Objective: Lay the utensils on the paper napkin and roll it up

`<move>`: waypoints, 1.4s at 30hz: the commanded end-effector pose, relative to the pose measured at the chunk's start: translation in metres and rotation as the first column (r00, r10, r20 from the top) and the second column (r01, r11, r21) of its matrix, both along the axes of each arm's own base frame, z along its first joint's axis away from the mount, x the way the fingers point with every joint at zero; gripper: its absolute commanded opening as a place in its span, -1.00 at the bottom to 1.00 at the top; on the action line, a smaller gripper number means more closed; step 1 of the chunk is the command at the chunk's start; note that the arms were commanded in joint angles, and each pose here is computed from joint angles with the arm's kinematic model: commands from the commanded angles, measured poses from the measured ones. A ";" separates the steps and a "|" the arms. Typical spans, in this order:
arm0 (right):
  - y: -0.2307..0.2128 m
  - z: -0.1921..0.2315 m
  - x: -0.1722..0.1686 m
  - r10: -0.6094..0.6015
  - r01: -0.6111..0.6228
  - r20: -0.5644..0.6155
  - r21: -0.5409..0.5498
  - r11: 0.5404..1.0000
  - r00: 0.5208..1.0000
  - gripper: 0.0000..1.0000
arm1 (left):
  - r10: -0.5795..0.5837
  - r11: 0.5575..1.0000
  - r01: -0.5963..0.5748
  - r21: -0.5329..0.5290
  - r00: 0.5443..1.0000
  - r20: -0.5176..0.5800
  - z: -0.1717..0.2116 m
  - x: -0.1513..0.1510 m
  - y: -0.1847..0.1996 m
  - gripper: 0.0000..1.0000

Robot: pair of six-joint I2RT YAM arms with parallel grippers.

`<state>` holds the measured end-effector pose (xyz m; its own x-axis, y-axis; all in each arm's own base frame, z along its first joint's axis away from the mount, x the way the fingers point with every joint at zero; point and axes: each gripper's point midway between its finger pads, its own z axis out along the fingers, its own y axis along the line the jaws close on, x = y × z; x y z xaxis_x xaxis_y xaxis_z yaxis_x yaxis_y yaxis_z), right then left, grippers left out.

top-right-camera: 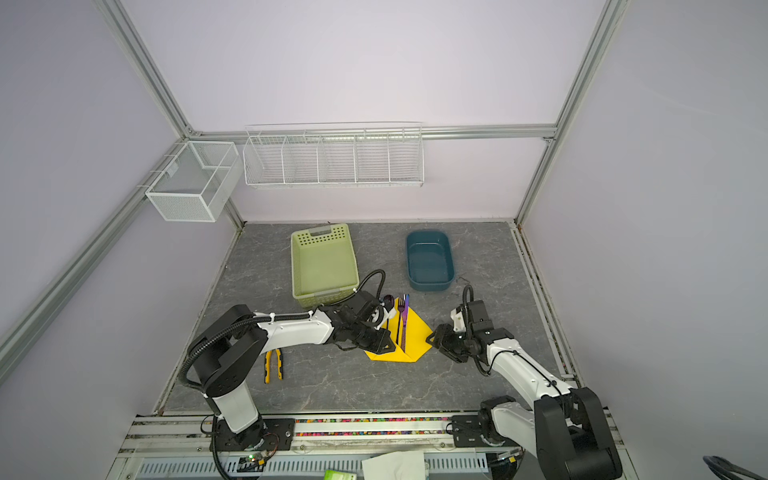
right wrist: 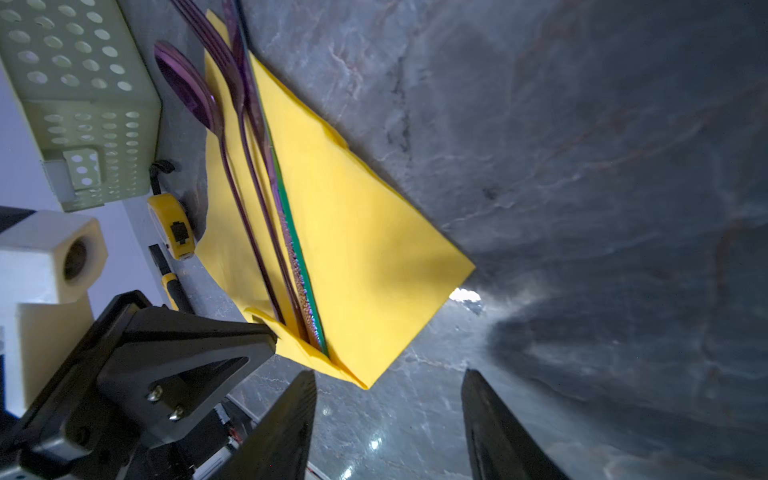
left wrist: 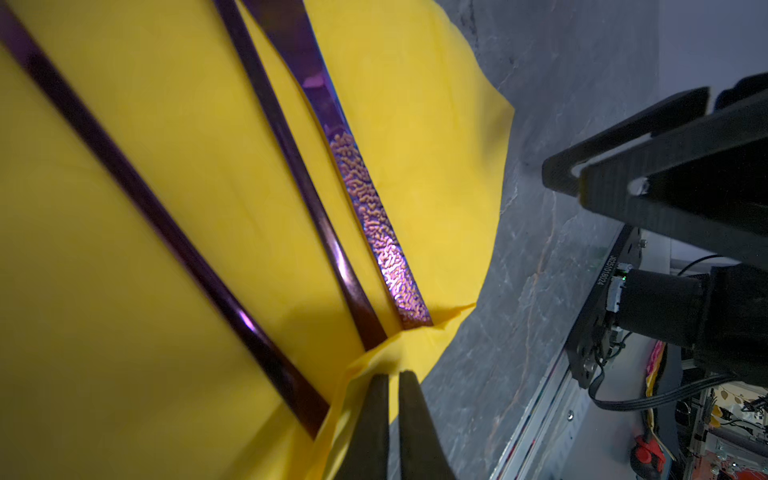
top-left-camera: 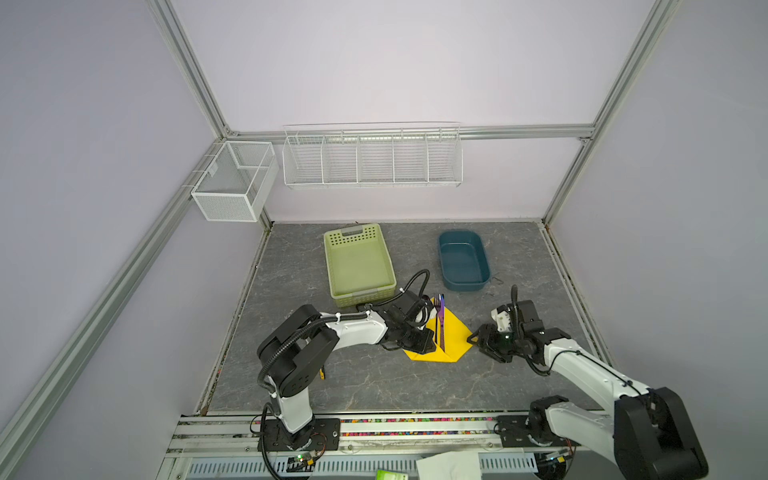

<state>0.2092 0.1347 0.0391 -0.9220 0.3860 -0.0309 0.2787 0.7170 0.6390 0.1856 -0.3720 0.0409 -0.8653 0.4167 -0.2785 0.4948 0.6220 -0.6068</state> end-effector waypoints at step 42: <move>0.020 0.003 0.028 -0.040 0.028 0.030 0.329 0.944 0.999 0.19 | 0.011 1.000 -0.011 -0.006 1.000 0.019 0.005 0.005 -0.005 -0.81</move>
